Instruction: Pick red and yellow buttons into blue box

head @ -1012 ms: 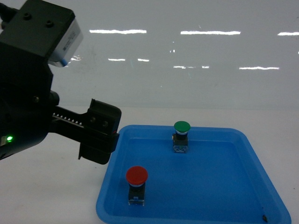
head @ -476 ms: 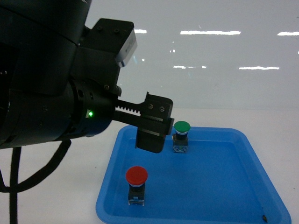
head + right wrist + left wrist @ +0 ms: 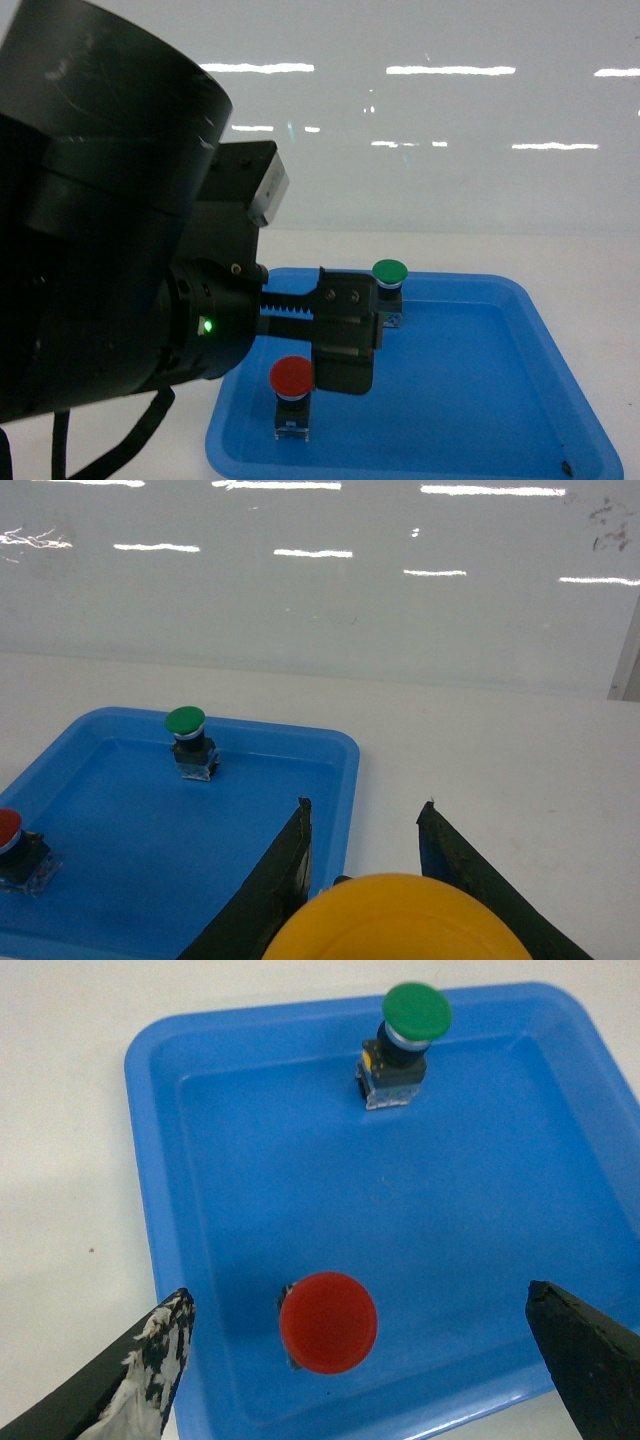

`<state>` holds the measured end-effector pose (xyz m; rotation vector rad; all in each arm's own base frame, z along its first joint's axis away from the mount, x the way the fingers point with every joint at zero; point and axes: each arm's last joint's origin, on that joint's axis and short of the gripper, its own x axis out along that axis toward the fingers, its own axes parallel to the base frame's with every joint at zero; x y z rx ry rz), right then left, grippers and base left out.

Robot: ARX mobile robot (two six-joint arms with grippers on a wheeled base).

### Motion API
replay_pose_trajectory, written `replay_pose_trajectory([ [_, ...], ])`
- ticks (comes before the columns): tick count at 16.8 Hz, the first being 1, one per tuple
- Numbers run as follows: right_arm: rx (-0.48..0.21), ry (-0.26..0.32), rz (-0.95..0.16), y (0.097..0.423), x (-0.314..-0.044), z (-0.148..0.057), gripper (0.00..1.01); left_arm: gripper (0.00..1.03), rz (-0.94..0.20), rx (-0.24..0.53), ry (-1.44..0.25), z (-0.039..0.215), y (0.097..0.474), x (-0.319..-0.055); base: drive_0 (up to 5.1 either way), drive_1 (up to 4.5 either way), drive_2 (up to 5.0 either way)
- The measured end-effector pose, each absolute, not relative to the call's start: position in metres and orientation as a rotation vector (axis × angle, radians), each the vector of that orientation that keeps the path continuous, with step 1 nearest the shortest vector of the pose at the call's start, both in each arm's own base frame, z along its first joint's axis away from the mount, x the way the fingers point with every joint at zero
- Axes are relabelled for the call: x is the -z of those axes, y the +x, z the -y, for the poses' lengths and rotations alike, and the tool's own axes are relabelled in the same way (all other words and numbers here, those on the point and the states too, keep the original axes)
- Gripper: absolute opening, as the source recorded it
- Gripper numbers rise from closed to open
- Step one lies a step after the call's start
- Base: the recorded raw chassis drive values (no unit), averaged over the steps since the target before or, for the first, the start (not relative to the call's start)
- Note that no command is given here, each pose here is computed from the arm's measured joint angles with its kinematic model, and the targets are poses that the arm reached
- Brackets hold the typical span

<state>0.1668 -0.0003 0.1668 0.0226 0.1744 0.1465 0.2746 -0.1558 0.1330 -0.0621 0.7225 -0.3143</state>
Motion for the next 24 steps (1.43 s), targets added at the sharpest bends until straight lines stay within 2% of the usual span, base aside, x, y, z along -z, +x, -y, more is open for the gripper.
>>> replay_pose_trajectory([
  [2,-0.147,0.023,-0.174,0.167,-0.167,0.0,0.29,0.98,-0.778,0.265,-0.044,0.154,0.266,-0.098,0.0,0.0,0.0],
  [5,-0.147,0.023,-0.174,0.167,-0.167,0.0,0.29,0.98,-0.785,0.243,-0.057,0.15,0.269,-0.088,0.0,0.0,0.0],
  [15,-0.147,0.023,-0.174,0.167,-0.167,0.0,0.29,0.98,-0.722,0.251,-0.051,0.157,0.295,-0.094,0.0,0.0,0.0],
  [24,-0.146,0.023,-0.174,0.167,-0.167,0.0,0.29,0.98,-0.719,0.257,-0.043,0.158,0.295,-0.095,0.0,0.0,0.0],
])
